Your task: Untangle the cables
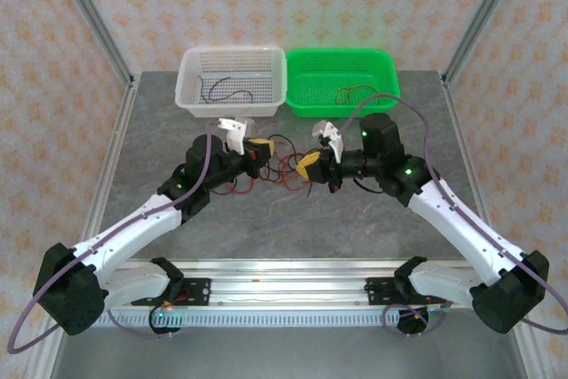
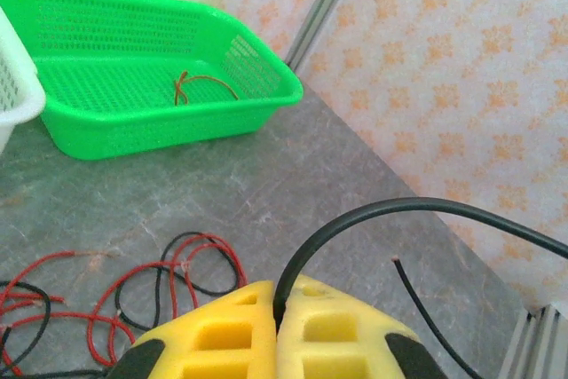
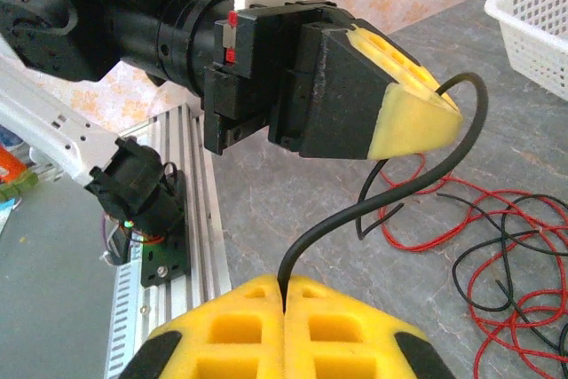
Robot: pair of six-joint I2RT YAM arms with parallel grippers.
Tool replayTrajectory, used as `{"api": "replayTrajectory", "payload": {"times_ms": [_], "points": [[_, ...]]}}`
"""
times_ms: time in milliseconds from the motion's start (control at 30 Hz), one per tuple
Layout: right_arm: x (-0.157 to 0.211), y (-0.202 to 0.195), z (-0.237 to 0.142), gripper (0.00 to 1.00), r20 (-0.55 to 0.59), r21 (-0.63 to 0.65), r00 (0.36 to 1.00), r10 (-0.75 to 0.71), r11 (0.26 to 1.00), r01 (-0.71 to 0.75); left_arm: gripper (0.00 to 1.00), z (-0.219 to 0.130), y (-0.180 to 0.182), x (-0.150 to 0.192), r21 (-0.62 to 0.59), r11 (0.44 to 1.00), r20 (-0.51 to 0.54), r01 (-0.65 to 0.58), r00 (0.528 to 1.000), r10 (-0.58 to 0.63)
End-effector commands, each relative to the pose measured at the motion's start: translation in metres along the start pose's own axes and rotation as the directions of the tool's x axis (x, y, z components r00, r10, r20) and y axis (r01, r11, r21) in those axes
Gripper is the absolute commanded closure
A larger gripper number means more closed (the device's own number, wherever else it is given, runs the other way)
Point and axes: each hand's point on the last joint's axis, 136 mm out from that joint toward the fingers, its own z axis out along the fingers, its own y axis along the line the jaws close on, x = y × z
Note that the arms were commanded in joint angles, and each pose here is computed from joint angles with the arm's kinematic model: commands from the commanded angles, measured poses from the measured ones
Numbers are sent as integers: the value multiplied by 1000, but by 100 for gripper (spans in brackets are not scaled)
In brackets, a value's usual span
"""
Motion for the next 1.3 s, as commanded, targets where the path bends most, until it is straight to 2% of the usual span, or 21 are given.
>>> {"api": "replayTrajectory", "payload": {"times_ms": [0, 33, 133, 400, 633, 833, 1067, 1267], "points": [[-11, -9, -6, 76, 59, 71, 998, 21, 997, -25, 100, -7, -4, -37, -46, 999, 103, -8, 995, 13], [-9, -14, -5, 64, 60, 93, 998, 37, 995, -42, 100, -9, -2, -42, -69, 998, 110, -5, 994, 12], [-2, -23, -4, 38, 58, 131, 996, 69, 988, -76, 100, -13, 3, -62, -138, 990, 134, -9, 991, 28], [16, -40, -7, 13, 92, 222, 982, 162, 958, -179, 100, -12, 36, -126, -374, 927, 210, 17, 975, 67], [40, -41, -11, 12, 112, 251, 964, 242, 932, -263, 100, 3, 90, -192, -445, 892, 300, 76, 952, 68], [59, -42, -14, 12, 120, 269, 951, 284, 913, -307, 100, 27, 146, -223, -514, 856, 323, 57, 937, 132], [62, -44, -15, 13, 128, 277, 946, 299, 905, -323, 100, 59, 222, -223, -535, 839, 325, 103, 941, 92], [67, -48, -13, 14, 118, 290, 941, 317, 895, -338, 100, 91, 278, -192, -528, 837, 292, 143, 956, 20]]}}
